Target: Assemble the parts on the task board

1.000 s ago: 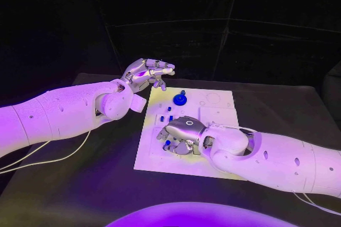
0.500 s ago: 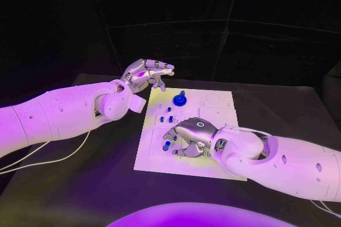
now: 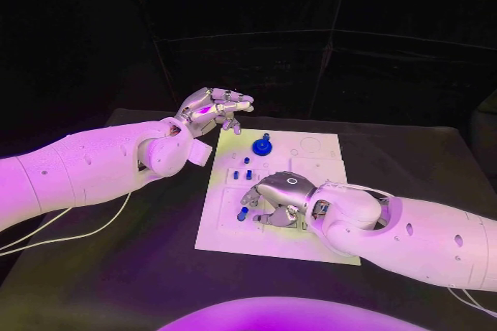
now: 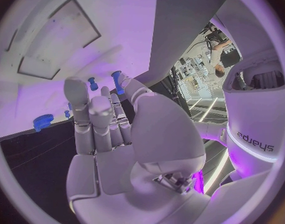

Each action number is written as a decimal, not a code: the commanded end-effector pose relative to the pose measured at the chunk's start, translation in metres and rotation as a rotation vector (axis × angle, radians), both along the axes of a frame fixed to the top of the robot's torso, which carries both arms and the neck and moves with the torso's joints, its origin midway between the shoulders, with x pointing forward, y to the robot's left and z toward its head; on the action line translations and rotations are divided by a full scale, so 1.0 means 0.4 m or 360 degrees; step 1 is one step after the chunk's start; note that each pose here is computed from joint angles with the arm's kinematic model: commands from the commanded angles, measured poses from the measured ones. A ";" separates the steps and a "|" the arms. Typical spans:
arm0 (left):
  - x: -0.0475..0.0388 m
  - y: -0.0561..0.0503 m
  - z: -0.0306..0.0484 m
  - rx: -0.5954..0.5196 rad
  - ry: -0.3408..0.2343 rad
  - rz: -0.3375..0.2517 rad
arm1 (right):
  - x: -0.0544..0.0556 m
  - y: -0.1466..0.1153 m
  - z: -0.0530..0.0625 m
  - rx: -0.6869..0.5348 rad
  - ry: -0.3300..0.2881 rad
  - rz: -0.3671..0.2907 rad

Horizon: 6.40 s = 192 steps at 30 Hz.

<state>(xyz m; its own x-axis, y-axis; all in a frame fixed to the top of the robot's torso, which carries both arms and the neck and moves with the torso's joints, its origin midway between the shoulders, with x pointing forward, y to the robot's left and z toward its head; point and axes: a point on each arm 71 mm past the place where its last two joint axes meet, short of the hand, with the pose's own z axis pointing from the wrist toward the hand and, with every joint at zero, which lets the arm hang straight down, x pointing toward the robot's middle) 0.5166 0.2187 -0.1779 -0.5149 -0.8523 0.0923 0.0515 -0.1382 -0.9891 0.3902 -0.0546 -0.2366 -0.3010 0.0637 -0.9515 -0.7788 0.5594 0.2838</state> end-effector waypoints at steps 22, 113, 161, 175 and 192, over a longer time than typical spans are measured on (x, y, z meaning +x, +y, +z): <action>0.000 -0.005 0.001 -0.0011 0.0004 -0.0028 | -0.014 0.040 0.007 0.0042 0.0028 0.0090; -0.009 0.021 -0.008 0.0034 -0.0006 -0.0031 | -0.014 -0.418 -0.030 -0.0112 0.0523 -0.1158; -0.010 0.028 -0.010 0.0039 -0.0001 -0.0026 | -0.046 -0.364 -0.028 0.0224 0.0519 -0.1099; -0.011 0.026 -0.010 0.0039 -0.0001 -0.0029 | -0.051 -0.319 -0.028 0.0259 0.0583 -0.1017; -0.011 0.022 -0.010 0.0037 0.0001 -0.0037 | -0.026 -0.247 -0.059 0.0085 0.0599 -0.1072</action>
<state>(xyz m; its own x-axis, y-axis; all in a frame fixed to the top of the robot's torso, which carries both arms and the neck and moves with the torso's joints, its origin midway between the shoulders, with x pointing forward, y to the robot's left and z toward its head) 0.5127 0.2294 -0.1833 -0.5199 -0.8513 0.0708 0.0422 -0.1084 -0.9932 0.3786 -0.1522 -0.2589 -0.4816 0.4129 -0.7730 -0.1363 0.8361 0.5314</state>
